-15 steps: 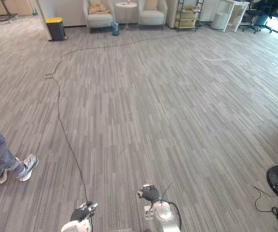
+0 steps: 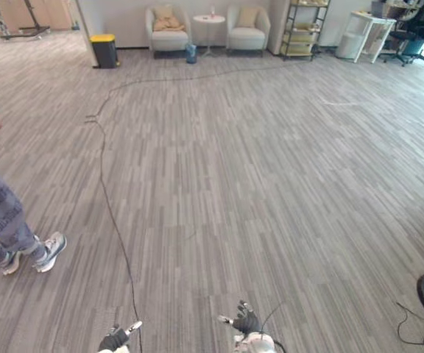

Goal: Pick up cushions and gather them together orderly.

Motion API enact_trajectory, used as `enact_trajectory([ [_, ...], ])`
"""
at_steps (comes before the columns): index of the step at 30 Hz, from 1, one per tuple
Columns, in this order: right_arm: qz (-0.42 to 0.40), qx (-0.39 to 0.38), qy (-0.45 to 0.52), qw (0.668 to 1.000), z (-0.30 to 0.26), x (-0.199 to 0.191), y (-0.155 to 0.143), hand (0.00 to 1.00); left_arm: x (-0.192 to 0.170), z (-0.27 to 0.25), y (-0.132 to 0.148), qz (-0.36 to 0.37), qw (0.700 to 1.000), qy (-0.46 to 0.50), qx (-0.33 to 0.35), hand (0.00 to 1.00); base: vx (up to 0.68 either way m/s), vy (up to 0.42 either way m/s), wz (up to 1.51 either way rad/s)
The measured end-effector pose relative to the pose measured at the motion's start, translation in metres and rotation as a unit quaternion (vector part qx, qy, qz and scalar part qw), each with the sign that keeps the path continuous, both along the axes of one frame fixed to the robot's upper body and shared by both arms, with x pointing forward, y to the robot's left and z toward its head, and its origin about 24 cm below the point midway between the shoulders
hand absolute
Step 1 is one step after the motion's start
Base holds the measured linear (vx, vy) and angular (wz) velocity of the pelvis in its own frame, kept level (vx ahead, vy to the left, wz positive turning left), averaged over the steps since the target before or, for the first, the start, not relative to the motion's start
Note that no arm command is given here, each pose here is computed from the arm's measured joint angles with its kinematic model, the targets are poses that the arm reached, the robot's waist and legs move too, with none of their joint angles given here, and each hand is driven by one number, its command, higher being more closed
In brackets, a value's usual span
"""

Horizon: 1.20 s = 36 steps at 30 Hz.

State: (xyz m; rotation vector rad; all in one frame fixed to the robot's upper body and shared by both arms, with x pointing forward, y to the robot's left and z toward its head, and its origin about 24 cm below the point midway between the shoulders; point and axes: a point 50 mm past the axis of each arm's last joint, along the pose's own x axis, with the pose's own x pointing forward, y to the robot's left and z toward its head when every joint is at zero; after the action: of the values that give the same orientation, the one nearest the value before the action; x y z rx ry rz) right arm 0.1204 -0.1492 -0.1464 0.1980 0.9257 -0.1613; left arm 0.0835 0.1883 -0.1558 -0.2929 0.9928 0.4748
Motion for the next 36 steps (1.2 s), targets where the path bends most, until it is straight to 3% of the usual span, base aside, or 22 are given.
enact_trajectory([
  [23,-0.048,0.027,0.027,0.998,-0.007,0.009,-0.001,0.0,0.008,-0.003,0.005,-0.089,0.995,0.026,0.03,0.0,-0.04,-0.03,0.09],
  [29,-0.057,0.025,0.022,0.998,-0.005,0.012,-0.004,0.0,0.017,0.002,0.014,-0.084,0.996,0.012,0.041,0.0,0.02,-0.017,0.28],
  [33,-0.059,0.02,0.003,0.998,-0.001,0.019,-0.005,0.0,0.032,0.012,0.021,-0.029,0.998,-0.035,0.043,0.0,0.08,0.008,0.03],
  [36,-0.061,0.009,0.004,0.998,-0.001,0.018,-0.014,0.0,0.036,0.014,0.019,-0.027,0.998,-0.045,0.041,0.0,0.17,0.115,-0.16],
])
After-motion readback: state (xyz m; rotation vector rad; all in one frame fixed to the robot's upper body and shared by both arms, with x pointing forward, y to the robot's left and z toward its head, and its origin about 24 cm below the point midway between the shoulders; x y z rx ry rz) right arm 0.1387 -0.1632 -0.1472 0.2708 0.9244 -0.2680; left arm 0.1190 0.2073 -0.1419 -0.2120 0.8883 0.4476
